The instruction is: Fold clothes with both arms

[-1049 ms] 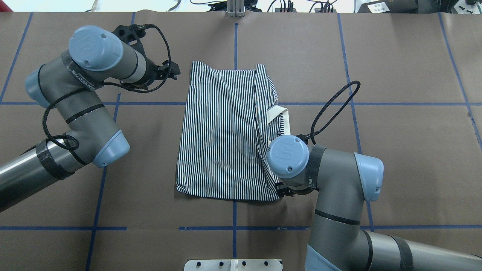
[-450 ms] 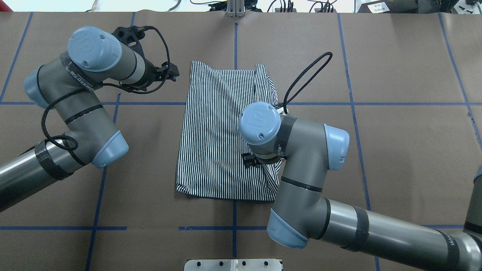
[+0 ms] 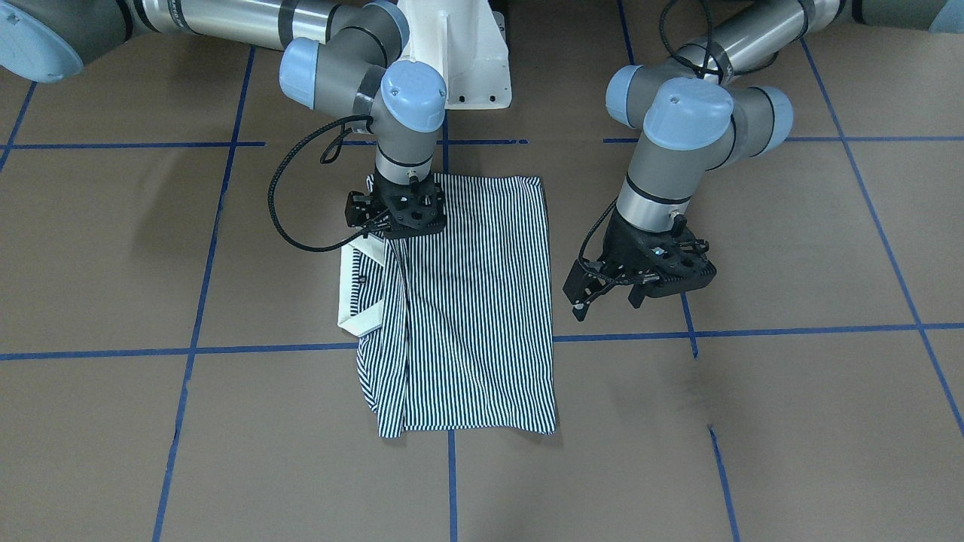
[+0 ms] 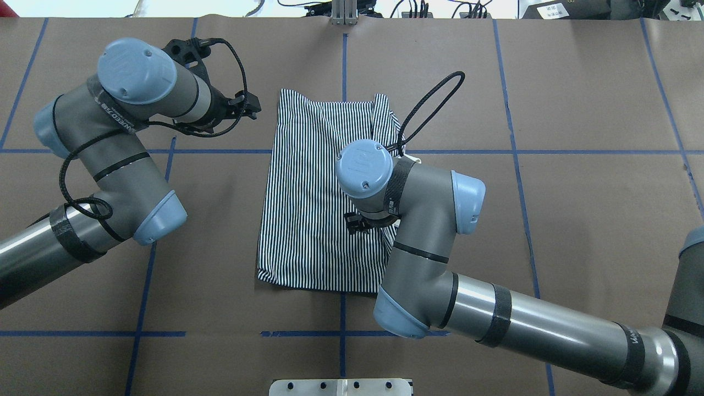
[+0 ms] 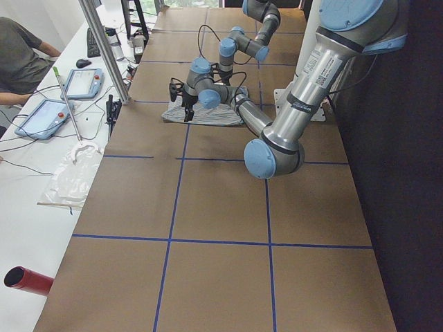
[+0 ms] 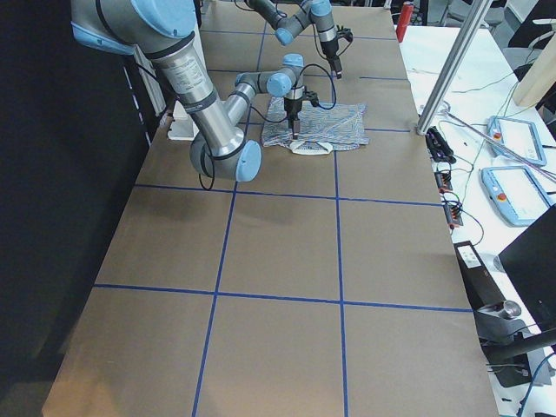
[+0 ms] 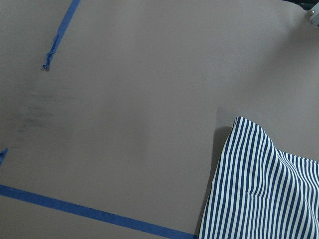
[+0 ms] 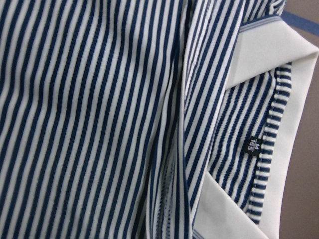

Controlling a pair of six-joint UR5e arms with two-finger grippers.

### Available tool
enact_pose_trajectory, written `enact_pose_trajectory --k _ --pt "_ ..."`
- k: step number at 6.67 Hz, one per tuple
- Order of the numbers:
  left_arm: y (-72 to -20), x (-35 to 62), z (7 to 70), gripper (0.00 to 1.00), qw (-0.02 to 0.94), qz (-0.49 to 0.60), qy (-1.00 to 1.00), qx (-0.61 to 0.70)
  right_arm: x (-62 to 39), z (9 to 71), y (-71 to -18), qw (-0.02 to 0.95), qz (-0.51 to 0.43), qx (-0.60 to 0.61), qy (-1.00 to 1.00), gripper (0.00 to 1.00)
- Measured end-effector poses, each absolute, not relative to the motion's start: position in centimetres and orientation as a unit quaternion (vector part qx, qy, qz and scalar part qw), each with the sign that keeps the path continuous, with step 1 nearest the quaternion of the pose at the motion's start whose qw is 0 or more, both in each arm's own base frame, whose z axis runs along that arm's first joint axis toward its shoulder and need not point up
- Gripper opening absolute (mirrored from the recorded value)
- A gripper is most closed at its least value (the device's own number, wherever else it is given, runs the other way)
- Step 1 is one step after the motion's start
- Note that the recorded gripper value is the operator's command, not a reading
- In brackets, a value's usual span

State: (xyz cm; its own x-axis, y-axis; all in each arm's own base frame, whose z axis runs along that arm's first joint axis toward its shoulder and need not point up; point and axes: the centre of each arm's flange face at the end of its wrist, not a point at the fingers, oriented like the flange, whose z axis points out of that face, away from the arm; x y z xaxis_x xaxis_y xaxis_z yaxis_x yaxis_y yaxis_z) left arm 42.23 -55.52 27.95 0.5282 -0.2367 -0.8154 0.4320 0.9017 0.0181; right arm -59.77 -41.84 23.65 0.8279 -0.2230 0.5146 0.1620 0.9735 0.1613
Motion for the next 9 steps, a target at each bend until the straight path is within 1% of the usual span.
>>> enact_pose_trajectory --k 3,5,7,9 --pt "-55.5 42.2 27.9 1.00 0.867 -0.193 0.446 0.110 -59.7 25.5 -42.1 0.958 -0.098 0.047 -0.264 1.00" --pt "-55.5 42.2 27.8 1.00 0.867 -0.193 0.447 0.110 -58.3 27.0 -43.4 0.961 -0.097 0.044 -0.254 1.00" --pt "-55.5 42.3 27.6 1.00 0.866 -0.194 0.449 0.109 -55.3 30.0 -44.5 0.966 -0.103 0.038 -0.234 1.00" --pt "-55.5 42.4 27.4 1.00 0.865 -0.196 0.449 0.109 -50.5 32.8 -44.4 0.965 -0.117 0.047 -0.228 1.00"
